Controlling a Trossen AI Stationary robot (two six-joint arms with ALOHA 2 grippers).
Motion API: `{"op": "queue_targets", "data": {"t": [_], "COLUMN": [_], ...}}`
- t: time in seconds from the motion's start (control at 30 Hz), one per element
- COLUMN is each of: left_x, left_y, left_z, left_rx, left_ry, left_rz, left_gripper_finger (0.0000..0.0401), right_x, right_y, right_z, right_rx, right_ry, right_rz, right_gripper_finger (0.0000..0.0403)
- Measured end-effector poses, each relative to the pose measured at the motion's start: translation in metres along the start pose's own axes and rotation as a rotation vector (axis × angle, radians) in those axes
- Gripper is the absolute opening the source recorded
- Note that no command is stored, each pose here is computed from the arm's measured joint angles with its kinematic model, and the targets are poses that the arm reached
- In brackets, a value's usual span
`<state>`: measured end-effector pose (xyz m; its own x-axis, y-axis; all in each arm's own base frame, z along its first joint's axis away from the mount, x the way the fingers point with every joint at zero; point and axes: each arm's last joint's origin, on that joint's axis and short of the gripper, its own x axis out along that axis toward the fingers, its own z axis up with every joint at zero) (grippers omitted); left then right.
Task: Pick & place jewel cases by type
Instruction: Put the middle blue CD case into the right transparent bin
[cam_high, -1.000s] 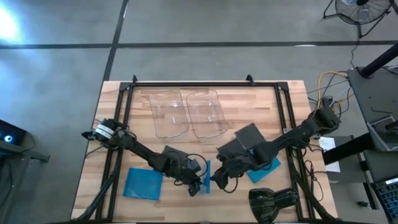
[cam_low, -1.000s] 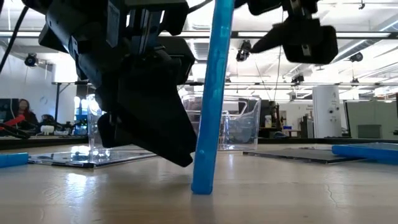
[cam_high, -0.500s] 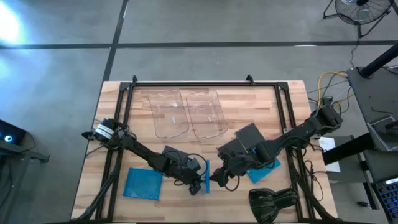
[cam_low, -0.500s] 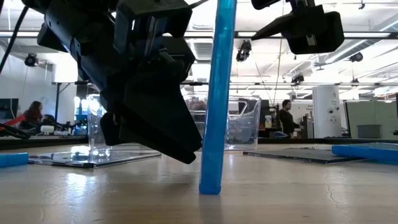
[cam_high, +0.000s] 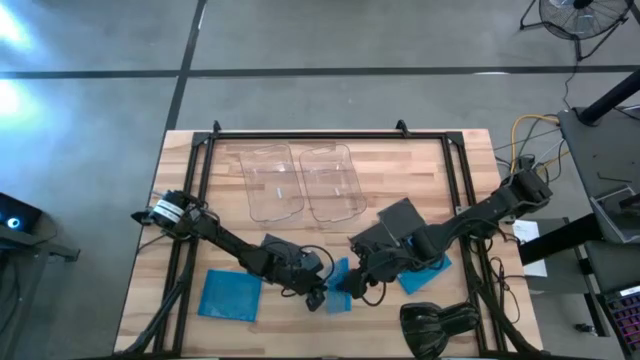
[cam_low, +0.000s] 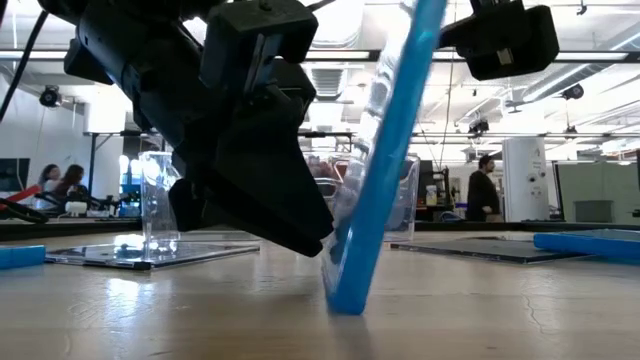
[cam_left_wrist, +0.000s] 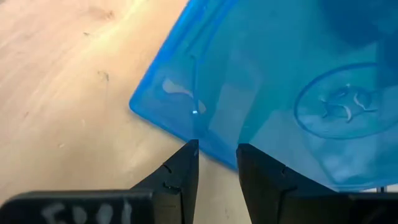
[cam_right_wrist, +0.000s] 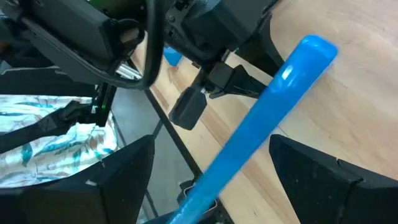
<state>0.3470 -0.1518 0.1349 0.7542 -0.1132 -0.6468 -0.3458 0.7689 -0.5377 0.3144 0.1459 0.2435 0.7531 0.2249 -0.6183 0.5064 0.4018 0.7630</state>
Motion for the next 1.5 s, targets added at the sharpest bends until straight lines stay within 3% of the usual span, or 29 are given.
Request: {"op": "queue_targets", "data": {"t": [0.17,0.33,0.5,0.73,0.8,0.97,1.1,1.2,1.3,1.37,1.5], "left_x": [0.000,0.000,-0.003,-0.026,-0.035,-0.061,-0.082,-0.096,-0.109,-0.118,-0.137], "left_y": [0.000,0.002,0.006,-0.017,-0.023,-0.030,-0.032,-0.032,-0.032,-0.032,-0.025], "left_z": [0.000,-0.001,-0.007,-0.014,-0.016,-0.019,-0.020,-0.019,-0.017,-0.015,-0.011], "left_rx": [0.000,0.002,0.004,0.026,0.036,0.004,-0.049,-0.092,-0.141,-0.188,-0.349], "left_ry": [-0.002,0.002,0.017,0.015,0.001,-0.080,-0.151,-0.173,-0.202,-0.235,-0.316], "left_rz": [0.001,0.006,0.018,-0.061,-0.058,0.023,0.092,0.116,0.134,0.145,0.199], "left_gripper_finger": [0.0090,0.0090,0.0090,0.0090,0.0090,0.0090,0.0090,0.0090,0.0090,0.0090,0.0090], "right_x": [0.017,0.024,0.021,0.007,-0.002,-0.044,-0.084,-0.098,-0.097,-0.090,-0.066], "right_y": [-0.013,-0.018,-0.025,-0.028,-0.027,-0.021,-0.004,0.008,0.012,0.007,-0.024], "right_z": [-0.005,-0.005,-0.004,-0.003,0.001,0.017,0.033,0.050,0.071,0.093,0.136], "right_rx": [0.032,0.065,0.073,0.003,-0.020,-0.088,-0.277,-0.426,-0.503,-0.411,0.108], "right_ry": [0.038,0.092,0.151,0.204,0.193,-0.009,-0.290,-0.453,-0.625,-0.656,-0.684], "right_rz": [-0.067,-0.086,-0.147,-0.203,-0.212,-0.300,-0.304,-0.338,-0.471,-0.531,-0.514], "right_gripper_finger": [0.0302,0.0261,0.0181,0.0037,0.0032,0.0034,0.0034,0.0034,0.0034,0.0034,0.0047]}}
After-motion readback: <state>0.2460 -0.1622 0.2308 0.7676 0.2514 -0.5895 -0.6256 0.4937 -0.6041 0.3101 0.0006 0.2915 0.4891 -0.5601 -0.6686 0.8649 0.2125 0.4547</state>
